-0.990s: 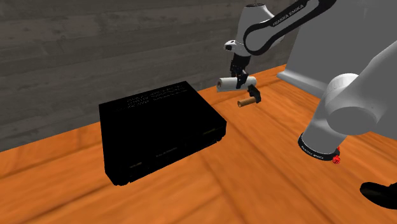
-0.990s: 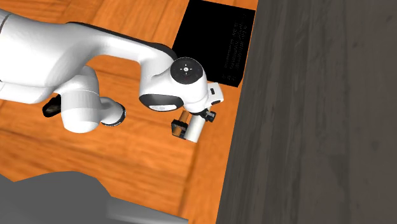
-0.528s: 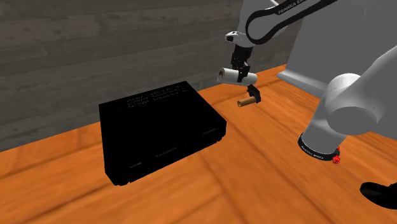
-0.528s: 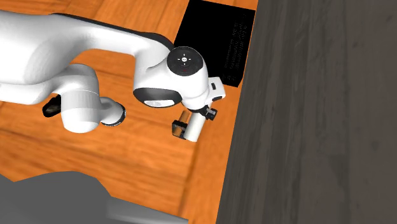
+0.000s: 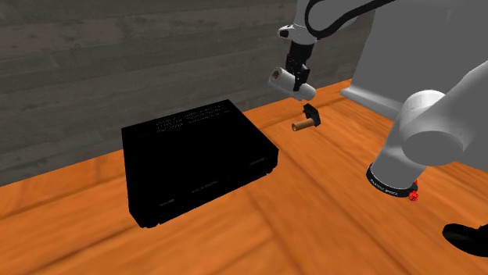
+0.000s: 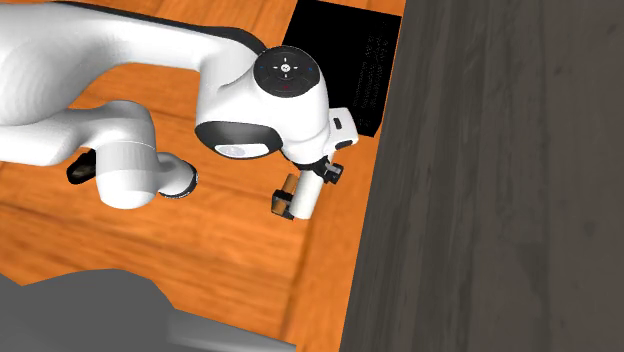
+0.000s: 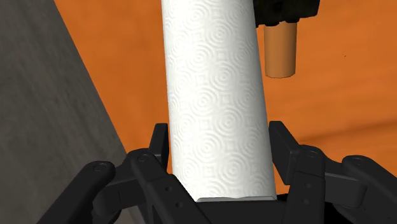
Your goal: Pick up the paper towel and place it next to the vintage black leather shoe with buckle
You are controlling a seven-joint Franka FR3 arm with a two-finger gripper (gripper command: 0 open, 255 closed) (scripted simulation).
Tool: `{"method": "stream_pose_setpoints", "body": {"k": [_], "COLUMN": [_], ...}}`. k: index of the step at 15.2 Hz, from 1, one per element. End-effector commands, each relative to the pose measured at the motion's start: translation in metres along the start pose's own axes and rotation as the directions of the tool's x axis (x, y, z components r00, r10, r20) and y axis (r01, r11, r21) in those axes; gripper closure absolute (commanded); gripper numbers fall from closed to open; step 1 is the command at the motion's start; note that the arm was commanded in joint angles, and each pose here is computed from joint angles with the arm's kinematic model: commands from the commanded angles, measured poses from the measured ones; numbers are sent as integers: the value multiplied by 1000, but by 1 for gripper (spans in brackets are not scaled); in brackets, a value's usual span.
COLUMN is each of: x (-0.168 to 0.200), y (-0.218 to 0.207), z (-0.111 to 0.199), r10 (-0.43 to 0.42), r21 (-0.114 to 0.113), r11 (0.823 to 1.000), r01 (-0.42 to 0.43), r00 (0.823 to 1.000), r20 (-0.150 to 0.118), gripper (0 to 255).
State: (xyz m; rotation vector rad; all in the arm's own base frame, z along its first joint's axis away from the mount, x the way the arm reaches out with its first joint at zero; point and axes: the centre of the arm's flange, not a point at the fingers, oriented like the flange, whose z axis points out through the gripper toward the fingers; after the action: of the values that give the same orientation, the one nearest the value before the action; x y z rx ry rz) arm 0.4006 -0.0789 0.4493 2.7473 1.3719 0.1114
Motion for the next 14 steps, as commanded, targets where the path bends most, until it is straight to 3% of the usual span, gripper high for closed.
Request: {"method": "stream_pose_setpoints", "body": {"k": [1,4,14], "x": [1,1,-7], "y": [1,3,-128], "z": [-10,-25,-38], "r10": [0,0,0], "r21": [0,0,0], "r11": [1000,1000,1000], "r01": [0,0,0], "r00": [1000,1000,1000], "r20": [0,0,0], "gripper": [255,255,255]}}
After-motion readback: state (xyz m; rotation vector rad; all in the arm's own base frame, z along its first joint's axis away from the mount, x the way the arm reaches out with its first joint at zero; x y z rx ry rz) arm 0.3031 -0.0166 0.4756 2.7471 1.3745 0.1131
